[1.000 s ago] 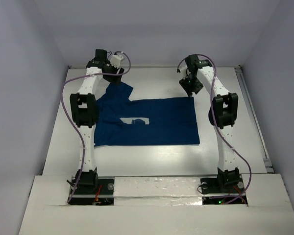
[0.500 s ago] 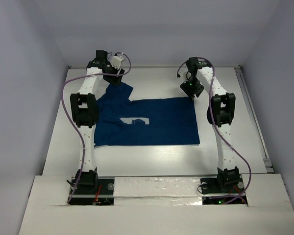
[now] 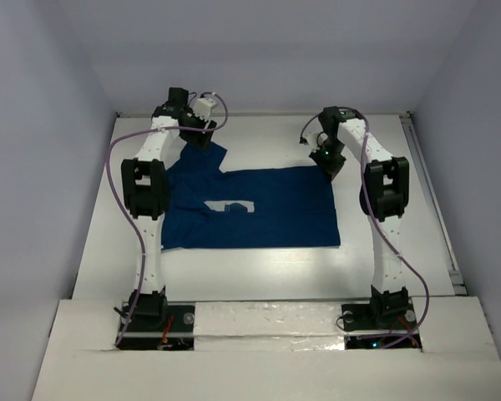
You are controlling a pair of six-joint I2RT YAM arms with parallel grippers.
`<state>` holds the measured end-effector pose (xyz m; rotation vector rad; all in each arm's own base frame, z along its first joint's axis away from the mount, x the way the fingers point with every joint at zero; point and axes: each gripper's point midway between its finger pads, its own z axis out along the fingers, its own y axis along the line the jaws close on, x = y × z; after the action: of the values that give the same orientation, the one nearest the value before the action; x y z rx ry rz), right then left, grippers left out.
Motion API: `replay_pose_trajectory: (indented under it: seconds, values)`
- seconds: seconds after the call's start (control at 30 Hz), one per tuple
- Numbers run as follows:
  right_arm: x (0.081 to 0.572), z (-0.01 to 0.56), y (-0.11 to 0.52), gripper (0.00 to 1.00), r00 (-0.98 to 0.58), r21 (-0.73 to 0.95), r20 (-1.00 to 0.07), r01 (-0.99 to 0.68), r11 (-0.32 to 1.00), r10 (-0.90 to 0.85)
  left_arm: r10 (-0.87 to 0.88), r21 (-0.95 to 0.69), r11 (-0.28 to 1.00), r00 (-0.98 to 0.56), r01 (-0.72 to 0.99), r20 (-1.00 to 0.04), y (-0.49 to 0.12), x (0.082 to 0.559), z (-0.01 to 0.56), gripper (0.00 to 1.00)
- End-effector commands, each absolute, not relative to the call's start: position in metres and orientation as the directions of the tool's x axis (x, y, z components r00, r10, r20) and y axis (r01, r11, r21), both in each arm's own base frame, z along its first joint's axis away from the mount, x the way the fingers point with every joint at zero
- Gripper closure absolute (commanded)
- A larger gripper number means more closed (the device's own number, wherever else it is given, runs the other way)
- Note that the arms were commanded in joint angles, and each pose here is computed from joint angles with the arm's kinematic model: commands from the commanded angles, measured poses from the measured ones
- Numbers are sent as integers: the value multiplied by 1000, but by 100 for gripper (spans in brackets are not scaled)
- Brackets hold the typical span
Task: Fold and stack the t-shirts
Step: Fold the flattened tshirt in 1/3 of the way
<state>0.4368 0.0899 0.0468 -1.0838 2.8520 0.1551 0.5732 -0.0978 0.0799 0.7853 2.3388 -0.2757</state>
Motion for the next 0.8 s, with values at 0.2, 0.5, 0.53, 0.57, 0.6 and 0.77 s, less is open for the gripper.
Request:
replay_pose_trajectory:
  seconds: [0.2,0.5,0.53,0.57,0.6,0.77]
  values:
    - [425,97,155,100,-665,111,-335,-731,673,-667,432,44,798,-520,601,-737,-103,563,161,40]
    - [391,44,188,100,-700,217,-244,-714,666,-671,446,64,792,-504,607,-739,-99,543,168,41]
    - [390,41,187,100,-708,216,-240,-706,674,-665,444,62,790,-498,610,-745,-101,542,171,41]
    - [388,38,192,100,-717,217,-234,-696,684,-656,442,60,790,-498,611,-745,-101,541,171,41]
    - [389,36,192,100,-725,215,-233,-688,693,-648,440,61,789,-494,611,-750,-101,541,173,41]
    - [378,17,196,100,-770,251,-191,-638,728,-609,437,51,782,-487,621,-756,-104,537,175,41]
